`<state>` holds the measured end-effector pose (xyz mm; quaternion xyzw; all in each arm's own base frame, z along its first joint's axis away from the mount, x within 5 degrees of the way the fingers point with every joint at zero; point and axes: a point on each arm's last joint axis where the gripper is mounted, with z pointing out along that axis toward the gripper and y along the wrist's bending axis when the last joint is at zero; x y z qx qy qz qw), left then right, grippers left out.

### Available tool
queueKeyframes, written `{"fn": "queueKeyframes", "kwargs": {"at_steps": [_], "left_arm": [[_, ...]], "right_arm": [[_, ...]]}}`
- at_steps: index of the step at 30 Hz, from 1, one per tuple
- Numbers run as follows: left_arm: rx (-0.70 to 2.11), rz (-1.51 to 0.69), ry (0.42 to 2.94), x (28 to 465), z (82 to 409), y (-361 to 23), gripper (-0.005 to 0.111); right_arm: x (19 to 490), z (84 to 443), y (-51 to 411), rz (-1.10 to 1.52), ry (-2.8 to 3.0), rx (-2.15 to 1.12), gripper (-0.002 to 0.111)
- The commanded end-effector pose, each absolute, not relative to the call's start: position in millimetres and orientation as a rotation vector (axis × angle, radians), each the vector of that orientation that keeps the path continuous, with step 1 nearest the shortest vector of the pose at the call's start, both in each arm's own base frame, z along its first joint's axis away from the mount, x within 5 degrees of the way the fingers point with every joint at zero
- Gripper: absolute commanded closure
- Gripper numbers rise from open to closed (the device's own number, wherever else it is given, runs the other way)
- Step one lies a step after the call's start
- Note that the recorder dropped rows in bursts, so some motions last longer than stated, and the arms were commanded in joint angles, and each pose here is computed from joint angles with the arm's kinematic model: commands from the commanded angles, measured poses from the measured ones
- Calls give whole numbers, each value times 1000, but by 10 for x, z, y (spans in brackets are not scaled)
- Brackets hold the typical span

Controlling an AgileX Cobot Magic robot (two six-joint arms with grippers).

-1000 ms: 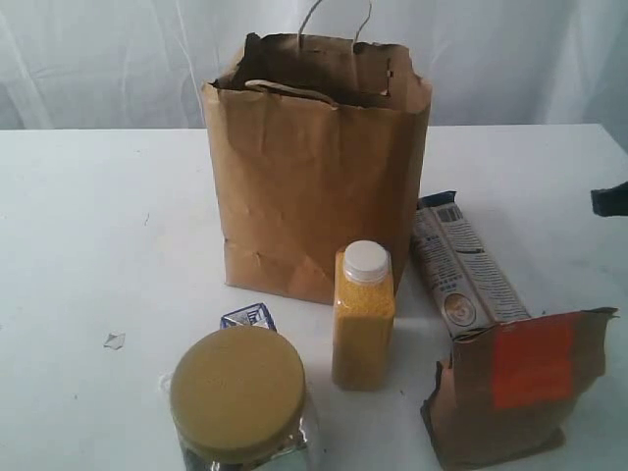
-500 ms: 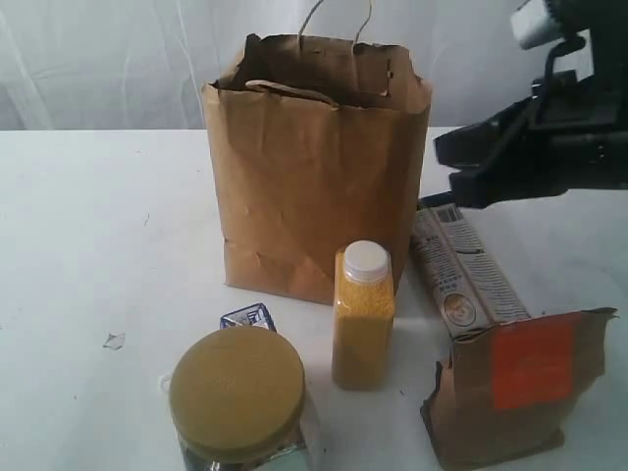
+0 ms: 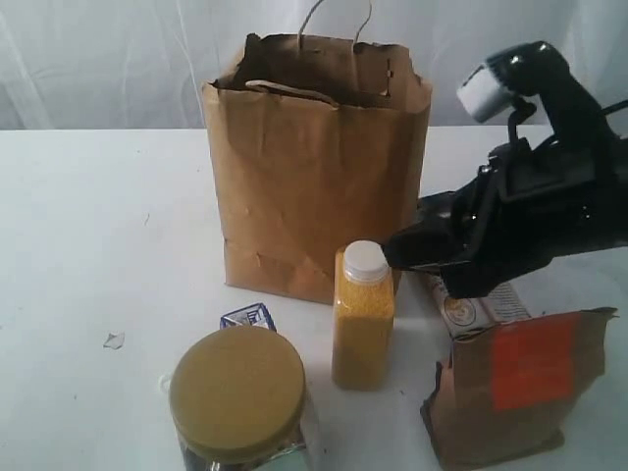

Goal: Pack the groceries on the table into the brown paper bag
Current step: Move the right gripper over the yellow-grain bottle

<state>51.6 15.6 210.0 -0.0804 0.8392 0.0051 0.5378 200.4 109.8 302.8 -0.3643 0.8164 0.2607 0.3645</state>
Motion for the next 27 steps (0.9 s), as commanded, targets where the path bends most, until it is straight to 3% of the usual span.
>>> {"fn": "queueKeyframes", "kwargs": {"at_steps": [1,14,27], "left_arm": [[-214,12,2002,518,2080,163,107],[-239,-50,2011,516,2071,132,107],[-238,-48,2010,517,2071,133,107]], "right_arm": [[2040,3055,1095,665,2096,-864,36],[2044,3210,1288,900,1997,-647,34],[1961,3076,1167,610,2067,-946,34]]}}
